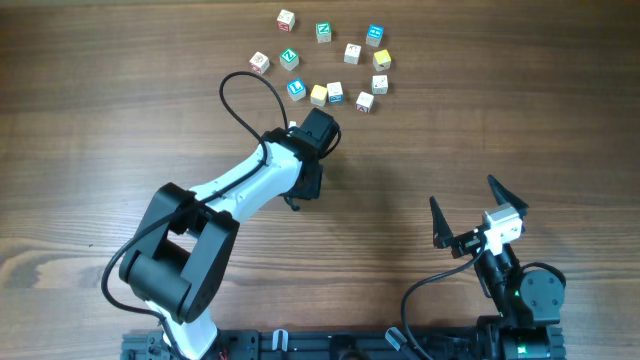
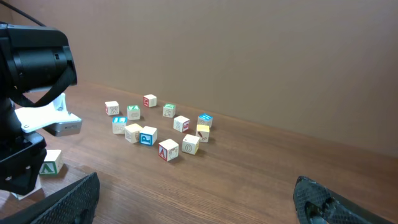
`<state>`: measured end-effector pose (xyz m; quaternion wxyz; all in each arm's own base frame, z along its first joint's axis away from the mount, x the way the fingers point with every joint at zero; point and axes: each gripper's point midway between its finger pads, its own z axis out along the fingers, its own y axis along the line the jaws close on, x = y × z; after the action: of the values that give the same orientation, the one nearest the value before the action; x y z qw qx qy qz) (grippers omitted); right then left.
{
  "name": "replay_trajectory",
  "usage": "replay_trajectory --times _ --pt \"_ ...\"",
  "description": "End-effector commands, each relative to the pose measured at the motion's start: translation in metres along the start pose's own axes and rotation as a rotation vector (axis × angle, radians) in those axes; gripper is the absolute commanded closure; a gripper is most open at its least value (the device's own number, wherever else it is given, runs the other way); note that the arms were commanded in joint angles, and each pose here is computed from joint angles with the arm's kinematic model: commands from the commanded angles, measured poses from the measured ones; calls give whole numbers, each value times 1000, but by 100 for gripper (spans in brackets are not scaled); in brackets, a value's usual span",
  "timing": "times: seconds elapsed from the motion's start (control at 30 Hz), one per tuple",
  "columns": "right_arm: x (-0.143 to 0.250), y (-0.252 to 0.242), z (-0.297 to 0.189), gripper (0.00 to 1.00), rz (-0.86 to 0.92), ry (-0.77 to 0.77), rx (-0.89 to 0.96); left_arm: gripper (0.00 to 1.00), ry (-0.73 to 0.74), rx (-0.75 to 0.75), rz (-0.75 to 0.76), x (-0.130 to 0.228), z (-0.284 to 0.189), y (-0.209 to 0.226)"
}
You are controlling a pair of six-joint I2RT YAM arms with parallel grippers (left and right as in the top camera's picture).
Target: Form a circle
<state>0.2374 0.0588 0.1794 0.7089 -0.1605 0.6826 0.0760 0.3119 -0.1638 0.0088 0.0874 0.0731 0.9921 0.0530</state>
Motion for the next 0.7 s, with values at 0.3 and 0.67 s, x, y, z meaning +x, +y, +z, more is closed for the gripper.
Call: replay_trajectory --times 0.3,0.67 --pt "-1 0 0 0 -13 -7 1 59 7 -21 6 3 7 2" --pt "-1 0 0 0 -13 -7 1 37 31 -21 10 8 6 3"
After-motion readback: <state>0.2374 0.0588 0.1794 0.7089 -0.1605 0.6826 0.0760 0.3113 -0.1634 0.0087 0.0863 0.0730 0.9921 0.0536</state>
